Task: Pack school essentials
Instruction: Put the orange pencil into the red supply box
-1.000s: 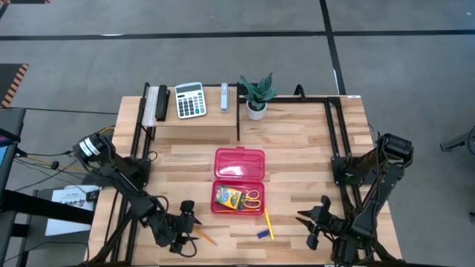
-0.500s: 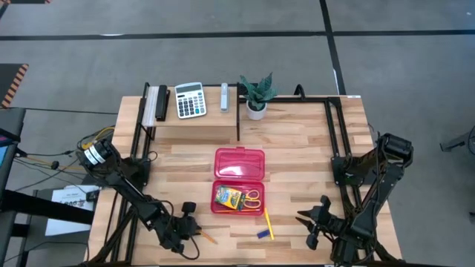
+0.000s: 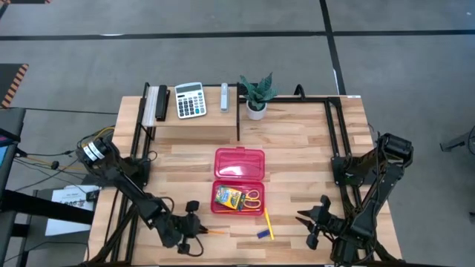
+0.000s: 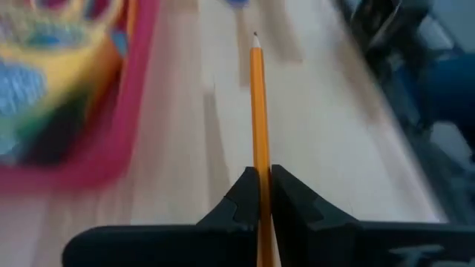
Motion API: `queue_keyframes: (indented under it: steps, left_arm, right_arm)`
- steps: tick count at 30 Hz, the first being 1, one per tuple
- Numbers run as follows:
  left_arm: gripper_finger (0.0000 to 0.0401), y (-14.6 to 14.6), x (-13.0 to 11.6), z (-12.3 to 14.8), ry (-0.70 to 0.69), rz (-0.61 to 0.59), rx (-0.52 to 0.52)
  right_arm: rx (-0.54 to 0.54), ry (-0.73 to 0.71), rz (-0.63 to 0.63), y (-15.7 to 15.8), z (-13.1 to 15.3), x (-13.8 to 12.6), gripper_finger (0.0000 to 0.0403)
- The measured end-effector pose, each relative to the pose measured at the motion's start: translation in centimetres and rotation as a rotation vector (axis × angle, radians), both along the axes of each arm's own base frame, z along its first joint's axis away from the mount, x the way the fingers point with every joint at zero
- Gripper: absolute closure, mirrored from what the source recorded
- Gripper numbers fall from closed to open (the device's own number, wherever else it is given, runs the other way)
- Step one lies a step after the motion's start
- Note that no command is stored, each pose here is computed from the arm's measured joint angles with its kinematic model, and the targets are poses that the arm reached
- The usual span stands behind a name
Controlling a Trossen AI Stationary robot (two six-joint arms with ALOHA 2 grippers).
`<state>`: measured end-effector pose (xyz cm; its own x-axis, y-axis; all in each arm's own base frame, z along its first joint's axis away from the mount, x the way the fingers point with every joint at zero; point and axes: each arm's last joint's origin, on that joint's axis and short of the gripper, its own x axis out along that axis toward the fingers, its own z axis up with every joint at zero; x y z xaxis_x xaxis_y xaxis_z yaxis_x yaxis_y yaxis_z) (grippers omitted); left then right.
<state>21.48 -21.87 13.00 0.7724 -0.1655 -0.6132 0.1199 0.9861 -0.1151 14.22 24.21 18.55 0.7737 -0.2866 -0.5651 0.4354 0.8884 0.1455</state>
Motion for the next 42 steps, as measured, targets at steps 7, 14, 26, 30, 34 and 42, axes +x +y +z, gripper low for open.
queue_keyframes:
  steps: [7, 14, 26, 30, 34, 42]
  left_arm:
    - [0.0401, 0.9, 3.1, 3.6, -0.145, 0.062, 0.096]
    - [0.0401, 4.4, 7.8, 6.4, -0.041, 0.067, 0.080]
    - [0.0401, 7.7, 10.8, 7.0, 0.013, 0.055, 0.047]
    - [0.0401, 7.6, 11.6, 5.4, 0.027, 0.080, 0.026]
    - [0.0401, 7.6, 12.3, 3.9, 0.040, 0.088, 0.014]
    - [0.0401, 7.9, 13.4, 2.3, 0.033, 0.110, -0.024]
  right_arm:
    - [-0.008, 0.003, 0.001, -0.1, 0.0, 0.0, 0.0295]
    - [-0.008, 0.003, 0.001, -0.1, 0.0, 0.0, 0.0295]
    - [-0.027, 0.010, 0.014, -0.1, 0.0, 0.0, 0.0295]
    - [-0.034, 0.013, 0.019, -0.1, 0.0, -0.1, 0.0295]
    - [-0.039, 0.013, 0.028, 0.0, 0.0, 0.0, 0.0295]
    - [-0.038, 0.015, 0.030, 0.0, 0.0, 0.0, 0.0295]
